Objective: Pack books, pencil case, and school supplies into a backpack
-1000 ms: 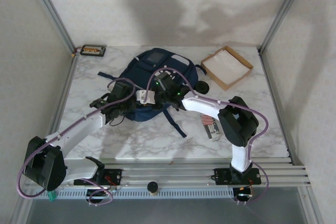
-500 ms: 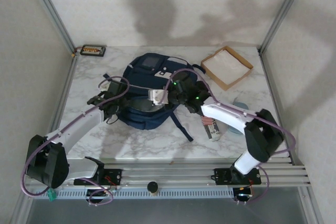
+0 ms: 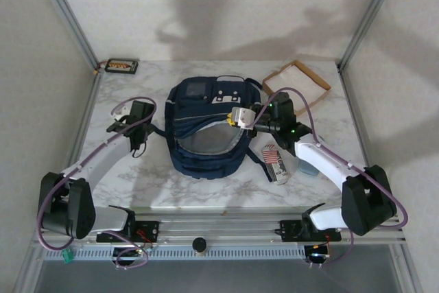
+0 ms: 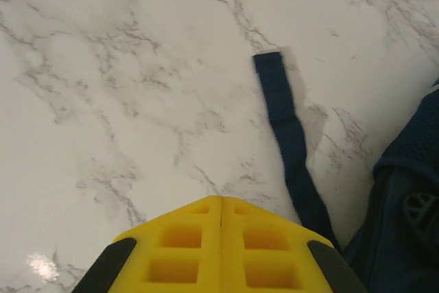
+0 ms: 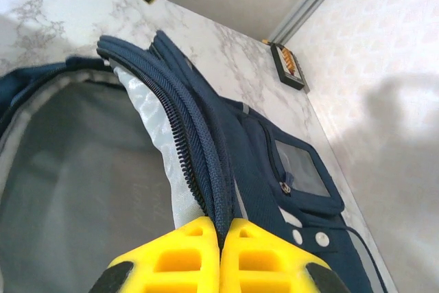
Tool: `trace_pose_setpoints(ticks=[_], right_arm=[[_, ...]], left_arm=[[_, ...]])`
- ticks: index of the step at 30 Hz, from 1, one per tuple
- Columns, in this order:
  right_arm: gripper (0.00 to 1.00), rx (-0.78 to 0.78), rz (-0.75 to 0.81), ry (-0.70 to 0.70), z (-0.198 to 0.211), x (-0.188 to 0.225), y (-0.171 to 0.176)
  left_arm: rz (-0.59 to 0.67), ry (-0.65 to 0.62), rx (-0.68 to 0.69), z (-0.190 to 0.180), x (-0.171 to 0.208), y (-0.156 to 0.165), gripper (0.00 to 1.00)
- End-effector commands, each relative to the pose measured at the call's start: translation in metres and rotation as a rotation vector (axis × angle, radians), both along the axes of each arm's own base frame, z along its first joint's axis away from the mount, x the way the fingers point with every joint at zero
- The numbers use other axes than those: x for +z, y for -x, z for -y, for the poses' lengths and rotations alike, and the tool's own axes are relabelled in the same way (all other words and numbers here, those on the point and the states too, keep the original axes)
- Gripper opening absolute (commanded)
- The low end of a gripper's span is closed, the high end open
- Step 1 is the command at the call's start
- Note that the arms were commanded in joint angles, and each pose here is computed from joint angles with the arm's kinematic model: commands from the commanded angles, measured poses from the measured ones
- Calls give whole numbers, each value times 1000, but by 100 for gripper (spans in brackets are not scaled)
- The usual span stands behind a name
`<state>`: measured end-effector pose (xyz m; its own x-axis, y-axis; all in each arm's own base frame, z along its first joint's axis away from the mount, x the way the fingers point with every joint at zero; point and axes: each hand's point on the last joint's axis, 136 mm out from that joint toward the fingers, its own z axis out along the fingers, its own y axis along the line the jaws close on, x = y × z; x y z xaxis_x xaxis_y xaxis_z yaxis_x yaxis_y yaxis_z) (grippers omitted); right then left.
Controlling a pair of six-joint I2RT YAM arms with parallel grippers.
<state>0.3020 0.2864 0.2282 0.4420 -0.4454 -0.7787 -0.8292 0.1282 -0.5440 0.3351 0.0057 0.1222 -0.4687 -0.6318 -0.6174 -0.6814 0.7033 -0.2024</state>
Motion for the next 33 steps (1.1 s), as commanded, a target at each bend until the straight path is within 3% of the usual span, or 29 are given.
trace_pose_setpoints(ticks=[1,7,13,20,24,27,33], right_arm=[[0,49,38,-80,-10,28,0],[0,53,-4,-107,-14,35,-1],[0,23,-45,-107,-12,37,-5],[0,22,-86,-131,-12,35,-1],[0,24,-114,-135,-12,32,2],[0,18,-125,-139,-10,30,4],[0,-14,-179,-160,-8,28,3]], left_arm=[[51,31,-54,12,9,-14,0],[140,36,-232,48,35,4,3],[296,117,-595,124,74,30,49],[352,94,-985,205,96,57,69],[294,-15,-1090,223,85,51,76],[263,-156,-1032,214,78,29,76],[262,-240,-1015,219,79,6,66]])
